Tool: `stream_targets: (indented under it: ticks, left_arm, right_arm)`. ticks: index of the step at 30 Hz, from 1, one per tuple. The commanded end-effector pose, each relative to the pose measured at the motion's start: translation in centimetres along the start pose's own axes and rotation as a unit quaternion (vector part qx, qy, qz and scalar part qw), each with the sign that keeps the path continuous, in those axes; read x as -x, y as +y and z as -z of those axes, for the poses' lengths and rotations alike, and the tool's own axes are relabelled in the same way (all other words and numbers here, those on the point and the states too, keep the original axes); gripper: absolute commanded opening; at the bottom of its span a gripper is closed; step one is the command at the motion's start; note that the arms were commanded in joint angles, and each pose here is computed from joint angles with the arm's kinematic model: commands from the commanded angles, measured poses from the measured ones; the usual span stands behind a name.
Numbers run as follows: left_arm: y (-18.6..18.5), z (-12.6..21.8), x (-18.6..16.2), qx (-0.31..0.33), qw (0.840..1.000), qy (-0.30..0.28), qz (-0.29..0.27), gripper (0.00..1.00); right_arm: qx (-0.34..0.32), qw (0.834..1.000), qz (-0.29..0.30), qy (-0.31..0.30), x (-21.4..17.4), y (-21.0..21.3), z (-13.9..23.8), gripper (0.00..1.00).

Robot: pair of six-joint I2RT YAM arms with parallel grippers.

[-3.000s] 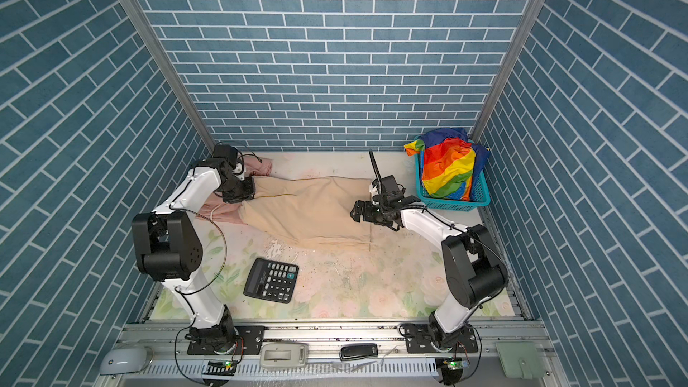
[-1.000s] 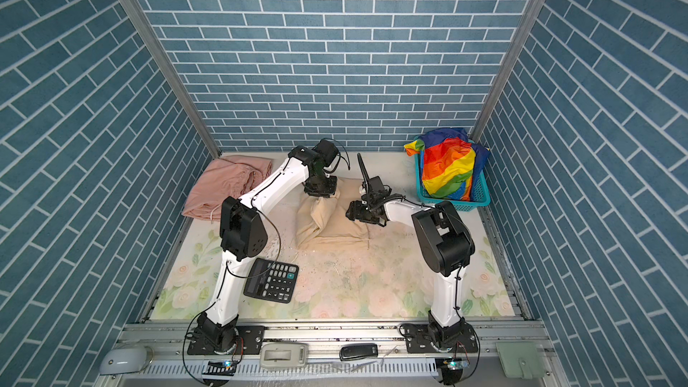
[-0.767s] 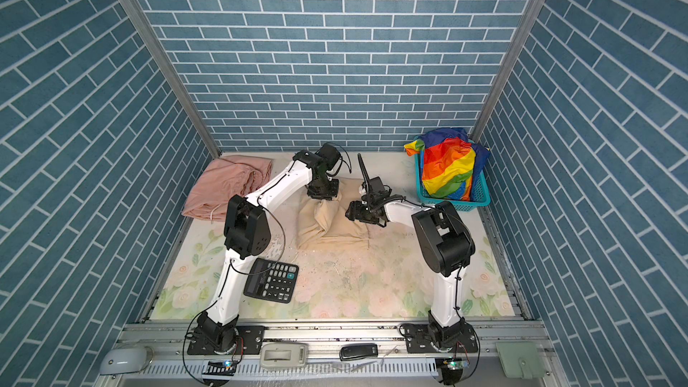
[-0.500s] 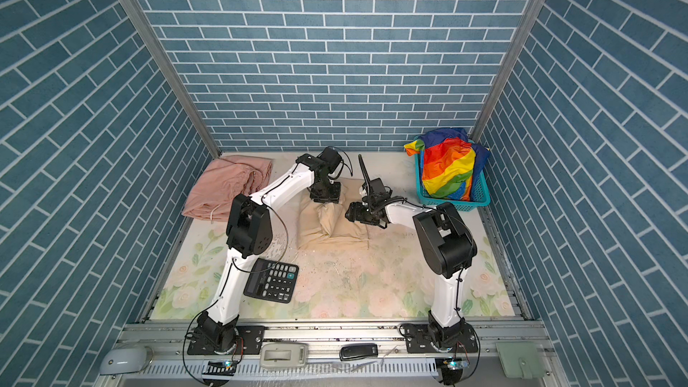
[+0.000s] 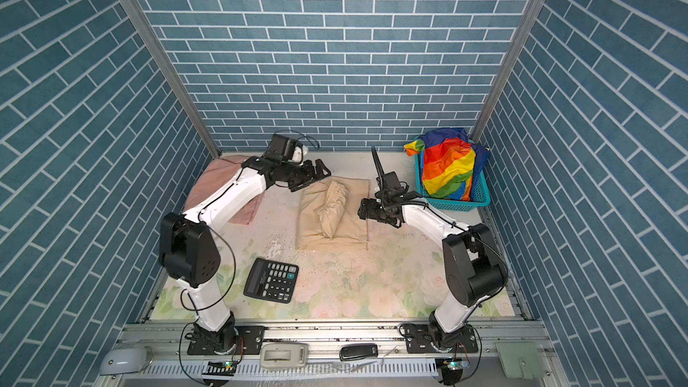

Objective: Fold and stack the shorts

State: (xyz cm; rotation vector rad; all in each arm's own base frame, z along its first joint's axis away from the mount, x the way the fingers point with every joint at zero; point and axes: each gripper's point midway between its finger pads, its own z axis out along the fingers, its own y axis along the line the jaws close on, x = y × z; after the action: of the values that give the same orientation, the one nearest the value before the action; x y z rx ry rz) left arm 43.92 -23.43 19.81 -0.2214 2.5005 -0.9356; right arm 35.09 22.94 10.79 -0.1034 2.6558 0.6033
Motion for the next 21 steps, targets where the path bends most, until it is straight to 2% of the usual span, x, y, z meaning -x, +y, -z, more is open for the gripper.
stream_targets:
  ticks: [1,5,10,16,21]
  left_arm:
    - [2.0,-1.3,0.2,-0.084,0.991,-0.021,0.098,1.00]
    - [3.8,-1.6,-0.1,-0.126,0.977,-0.037,0.166,1.00]
    - [5.5,-3.3,-0.1,-0.167,0.951,-0.062,0.254,1.00]
    - [8.1,-5.1,-1.2,-0.145,0.945,-0.064,0.286,0.99]
    - [10.6,-6.8,-3.0,-0.119,0.945,-0.053,0.300,1.00]
  right_arm:
    - [-0.030,0.998,0.059,0.001,-0.2,2.3,-0.3,0.93]
    - [-0.047,0.990,0.128,-0.022,0.1,7.2,-2.2,0.95]
    - [-0.085,0.978,0.179,-0.059,0.1,10.7,-4.5,0.98]
    - [-0.120,0.967,0.215,-0.059,-1.5,12.5,-7.2,0.98]
    - [-0.177,0.955,0.230,-0.061,-1.1,10.7,-8.1,0.98]
